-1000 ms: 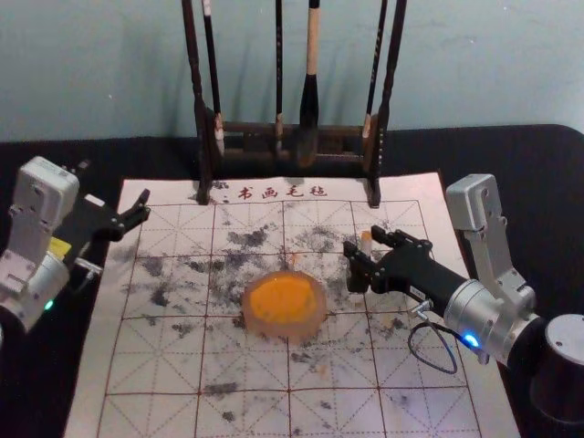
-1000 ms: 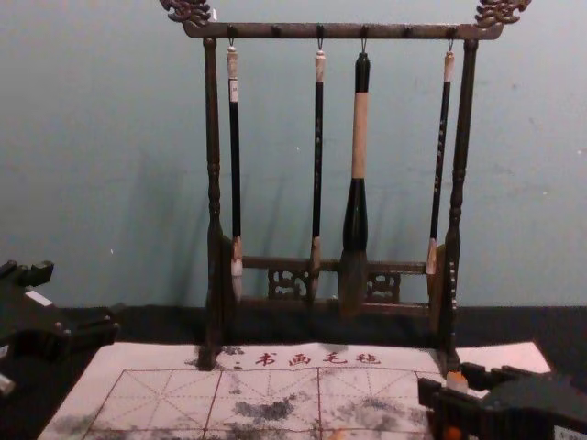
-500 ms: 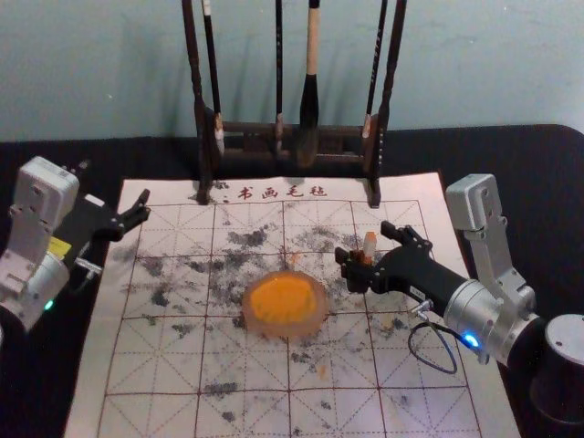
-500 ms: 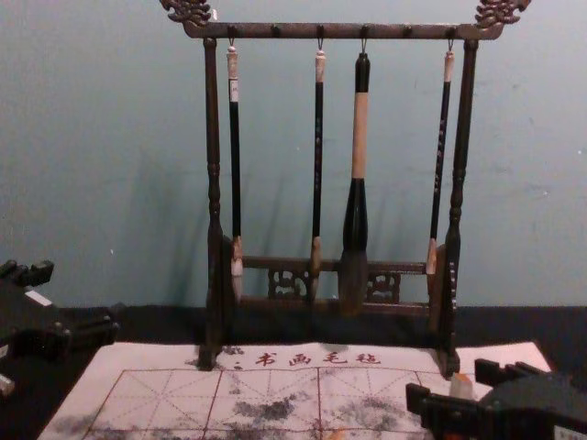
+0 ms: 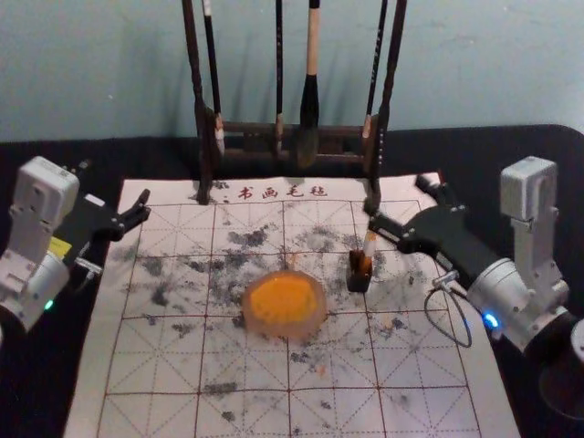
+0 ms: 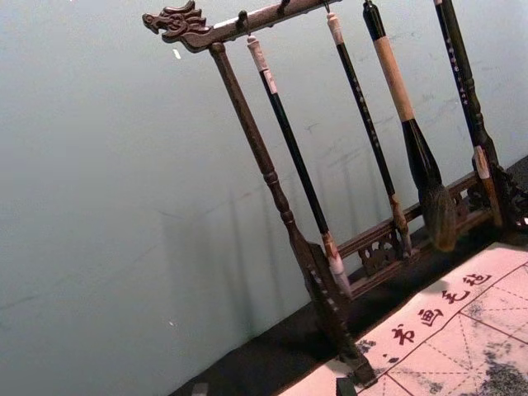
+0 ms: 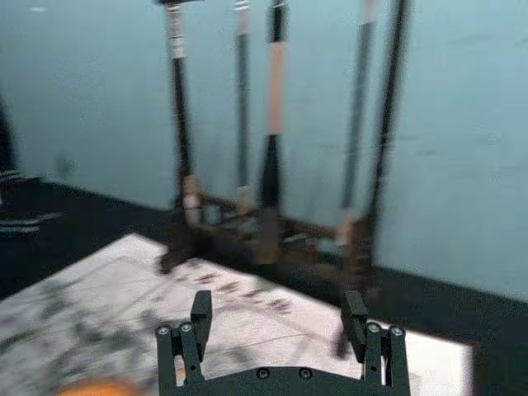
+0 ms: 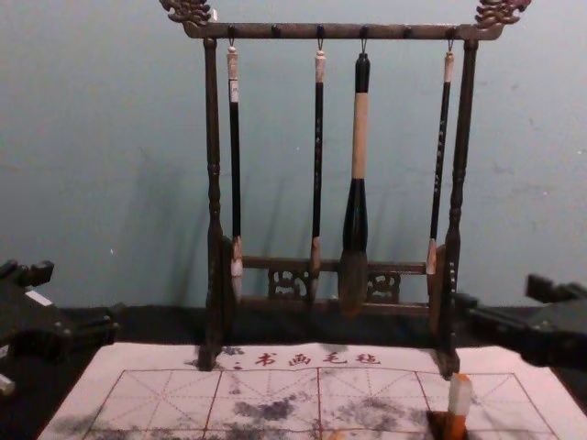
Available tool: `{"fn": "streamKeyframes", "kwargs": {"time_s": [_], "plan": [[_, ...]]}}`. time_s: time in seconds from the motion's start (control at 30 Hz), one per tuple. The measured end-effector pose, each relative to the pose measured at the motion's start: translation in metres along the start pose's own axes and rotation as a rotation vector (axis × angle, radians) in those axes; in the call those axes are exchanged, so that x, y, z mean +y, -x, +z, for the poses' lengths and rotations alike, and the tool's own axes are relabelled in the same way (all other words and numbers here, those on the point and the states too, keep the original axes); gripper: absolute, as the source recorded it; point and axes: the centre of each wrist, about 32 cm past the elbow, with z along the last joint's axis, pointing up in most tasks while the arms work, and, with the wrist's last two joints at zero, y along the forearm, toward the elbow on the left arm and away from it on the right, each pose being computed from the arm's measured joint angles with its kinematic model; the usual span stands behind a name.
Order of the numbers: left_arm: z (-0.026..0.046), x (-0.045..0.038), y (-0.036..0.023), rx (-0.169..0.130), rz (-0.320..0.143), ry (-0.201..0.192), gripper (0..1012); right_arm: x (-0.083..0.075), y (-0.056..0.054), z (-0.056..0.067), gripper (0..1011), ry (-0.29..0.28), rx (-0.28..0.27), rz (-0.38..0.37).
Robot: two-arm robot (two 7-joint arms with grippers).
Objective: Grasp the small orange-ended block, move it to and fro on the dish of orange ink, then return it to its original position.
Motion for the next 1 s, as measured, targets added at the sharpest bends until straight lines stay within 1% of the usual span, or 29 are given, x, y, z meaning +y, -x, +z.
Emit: {"fn": "streamKeyframes", "kwargs": {"time_s": [0.07, 0.1, 0.2, 0.23, 0.43, 0.53, 1.0], "plan": [[0.0, 0.0, 0.0, 0.0, 0.0, 0.0, 1001, 0.0, -0.002, -0.005, 1002, -0.007, -0.021, -0.04], [0.0, 0.0, 0.0, 0.0, 0.0, 0.0, 1001, -0.001, -0.005, -0.011, 1002, -0.002, -0.043, -0.078], [0.0, 0.0, 0.0, 0.0, 0.0, 0.0, 1001, -0.001, -0.008, -0.022, 1002, 0.017, -0.073, -0.124], [0.0, 0.0, 0.0, 0.0, 0.0, 0.0, 1001, -0.001, -0.01, -0.029, 1002, 0.033, -0.086, -0.146], [0.0, 0.0, 0.0, 0.0, 0.0, 0.0, 1001, -0.001, -0.015, -0.049, 1002, 0.095, -0.12, -0.186], [0.0, 0.0, 0.0, 0.0, 0.0, 0.0, 1001, 0.0, -0.016, -0.056, 1002, 0.121, -0.129, -0.19], [0.0, 0.0, 0.0, 0.0, 0.0, 0.0, 1001, 0.0, -0.015, -0.053, 1002, 0.111, -0.128, -0.187]]}}
